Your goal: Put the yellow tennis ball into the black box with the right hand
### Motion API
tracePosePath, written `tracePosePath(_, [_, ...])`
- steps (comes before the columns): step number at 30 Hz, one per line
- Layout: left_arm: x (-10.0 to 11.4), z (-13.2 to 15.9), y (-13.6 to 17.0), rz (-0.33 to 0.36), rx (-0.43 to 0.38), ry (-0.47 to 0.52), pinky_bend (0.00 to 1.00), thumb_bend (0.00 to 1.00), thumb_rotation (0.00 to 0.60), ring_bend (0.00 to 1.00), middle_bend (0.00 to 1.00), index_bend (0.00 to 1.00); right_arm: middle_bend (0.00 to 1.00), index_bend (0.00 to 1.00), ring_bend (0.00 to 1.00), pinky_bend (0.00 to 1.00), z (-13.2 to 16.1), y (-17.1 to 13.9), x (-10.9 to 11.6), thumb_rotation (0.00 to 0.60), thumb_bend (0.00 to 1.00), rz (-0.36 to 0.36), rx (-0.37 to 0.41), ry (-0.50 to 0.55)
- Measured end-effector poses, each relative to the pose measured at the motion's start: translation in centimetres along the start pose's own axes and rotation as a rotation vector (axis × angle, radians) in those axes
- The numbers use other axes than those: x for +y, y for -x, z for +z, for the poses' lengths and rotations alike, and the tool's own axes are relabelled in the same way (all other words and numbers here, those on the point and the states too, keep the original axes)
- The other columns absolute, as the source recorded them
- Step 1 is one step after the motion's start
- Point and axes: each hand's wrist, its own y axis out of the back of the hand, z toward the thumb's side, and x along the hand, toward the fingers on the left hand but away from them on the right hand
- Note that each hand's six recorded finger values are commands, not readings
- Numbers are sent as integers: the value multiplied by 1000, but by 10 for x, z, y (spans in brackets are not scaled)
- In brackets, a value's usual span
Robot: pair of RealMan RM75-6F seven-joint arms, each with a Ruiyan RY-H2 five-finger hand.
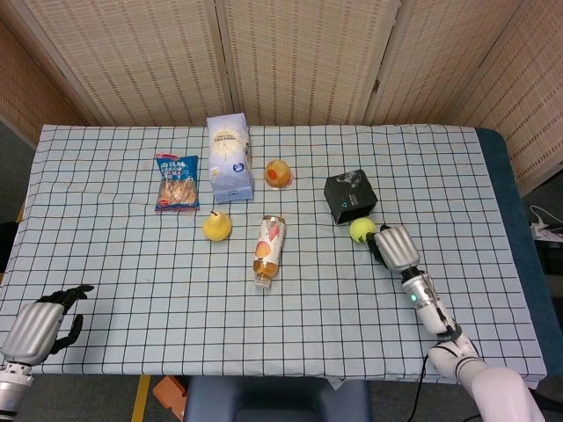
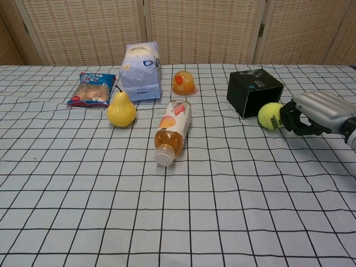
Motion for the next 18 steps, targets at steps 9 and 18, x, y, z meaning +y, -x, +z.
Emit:
tracePosePath(9, [0, 0, 0, 3, -2, 1, 430, 573, 600, 327, 328, 240, 368, 281, 241, 632, 5, -2, 1, 600, 308, -16, 33, 24])
tracePosePath(18, [0, 0, 0, 2, -1, 2, 430, 573, 600, 326, 328, 240, 159, 18, 61, 385, 4, -1, -2, 600, 213, 1, 34, 47])
